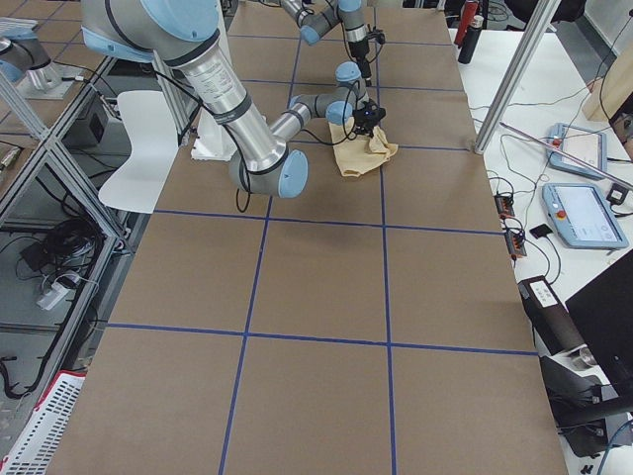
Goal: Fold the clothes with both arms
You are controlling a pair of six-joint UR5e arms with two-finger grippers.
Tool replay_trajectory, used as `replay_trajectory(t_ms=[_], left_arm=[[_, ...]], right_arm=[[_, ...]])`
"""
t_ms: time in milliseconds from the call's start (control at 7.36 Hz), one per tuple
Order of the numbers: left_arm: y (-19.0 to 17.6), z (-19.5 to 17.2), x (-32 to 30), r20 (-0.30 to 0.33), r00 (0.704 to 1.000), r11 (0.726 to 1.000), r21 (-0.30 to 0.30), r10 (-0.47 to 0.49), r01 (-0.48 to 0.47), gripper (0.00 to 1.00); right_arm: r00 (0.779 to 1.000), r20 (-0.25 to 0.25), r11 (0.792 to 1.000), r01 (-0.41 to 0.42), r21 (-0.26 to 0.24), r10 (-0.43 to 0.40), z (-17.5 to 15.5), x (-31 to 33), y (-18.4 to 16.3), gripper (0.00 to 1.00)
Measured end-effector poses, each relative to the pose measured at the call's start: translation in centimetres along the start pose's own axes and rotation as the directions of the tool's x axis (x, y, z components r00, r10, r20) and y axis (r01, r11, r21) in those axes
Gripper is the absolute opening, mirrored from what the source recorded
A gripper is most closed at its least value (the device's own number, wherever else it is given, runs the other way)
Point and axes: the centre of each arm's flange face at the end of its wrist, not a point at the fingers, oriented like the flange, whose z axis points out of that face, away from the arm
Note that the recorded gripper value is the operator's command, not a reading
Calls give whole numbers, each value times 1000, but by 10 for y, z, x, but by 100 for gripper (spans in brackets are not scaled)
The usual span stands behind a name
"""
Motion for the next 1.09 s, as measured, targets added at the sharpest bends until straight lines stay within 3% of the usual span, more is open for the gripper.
replay_trajectory(t_ms=[272,679,815,951,1087], left_arm=[[0,1,-1,1,1000,1000,-1,0,0,99],[0,5,-4,10,1000,1000,-3,-1,1,99],[0,6,-4,11,1000,1000,-3,1,-1,99],[0,6,-4,12,1000,1000,-3,3,-3,99],[0,7,-4,12,1000,1000,-4,5,-5,99]], right_arm=[[1000,20,1000,16,4,-16,-4,-6,2,0],[988,94,991,116,72,-123,-1,-31,7,0],[983,108,987,141,82,-149,9,-40,9,22],[980,116,984,155,87,-164,16,-48,11,99],[973,120,978,184,94,-195,17,-55,9,100]])
